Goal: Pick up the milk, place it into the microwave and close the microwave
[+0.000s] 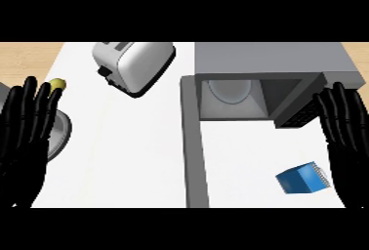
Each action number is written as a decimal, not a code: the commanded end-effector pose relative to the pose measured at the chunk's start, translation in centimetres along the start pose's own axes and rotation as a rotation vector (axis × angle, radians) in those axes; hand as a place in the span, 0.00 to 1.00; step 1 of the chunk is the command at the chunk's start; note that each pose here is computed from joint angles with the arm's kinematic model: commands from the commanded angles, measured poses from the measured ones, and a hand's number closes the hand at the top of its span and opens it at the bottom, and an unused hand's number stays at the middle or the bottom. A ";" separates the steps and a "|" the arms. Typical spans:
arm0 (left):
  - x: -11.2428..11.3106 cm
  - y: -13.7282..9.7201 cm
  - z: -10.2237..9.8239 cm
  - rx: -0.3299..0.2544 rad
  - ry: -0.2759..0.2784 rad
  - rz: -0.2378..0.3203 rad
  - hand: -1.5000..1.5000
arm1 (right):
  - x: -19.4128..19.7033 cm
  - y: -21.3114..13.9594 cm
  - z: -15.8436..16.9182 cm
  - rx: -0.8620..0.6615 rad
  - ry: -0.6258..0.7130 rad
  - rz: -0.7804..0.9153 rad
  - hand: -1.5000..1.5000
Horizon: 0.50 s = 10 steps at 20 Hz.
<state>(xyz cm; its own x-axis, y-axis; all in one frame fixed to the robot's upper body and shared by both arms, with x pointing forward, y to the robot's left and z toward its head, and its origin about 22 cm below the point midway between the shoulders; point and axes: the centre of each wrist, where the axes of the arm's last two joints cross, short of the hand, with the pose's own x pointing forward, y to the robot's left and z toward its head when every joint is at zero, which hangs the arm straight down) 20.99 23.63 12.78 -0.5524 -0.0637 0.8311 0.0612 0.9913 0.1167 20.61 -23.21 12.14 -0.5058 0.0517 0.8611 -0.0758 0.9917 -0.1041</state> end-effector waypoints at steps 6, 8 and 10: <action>0.1 0.6 -1.0 0.017 0.046 -0.040 0.00 | 4.1 -2.4 5.8 -0.177 0.020 0.136 0.00; -2.1 -0.5 1.5 0.085 0.199 0.148 0.00 | 3.0 -1.8 7.5 -0.155 0.138 0.002 0.00; -2.2 -1.8 2.0 0.060 0.207 0.150 0.00 | 4.0 -2.7 8.7 -0.167 0.160 0.018 0.00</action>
<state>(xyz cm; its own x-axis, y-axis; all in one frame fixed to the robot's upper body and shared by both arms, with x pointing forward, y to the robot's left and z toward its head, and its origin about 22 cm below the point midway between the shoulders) 21.20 23.40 11.25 -0.4242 0.0032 0.9056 0.0574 0.9981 0.0234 14.01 -26.02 11.60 -0.4182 0.0840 0.9045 0.0562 0.9962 -0.0665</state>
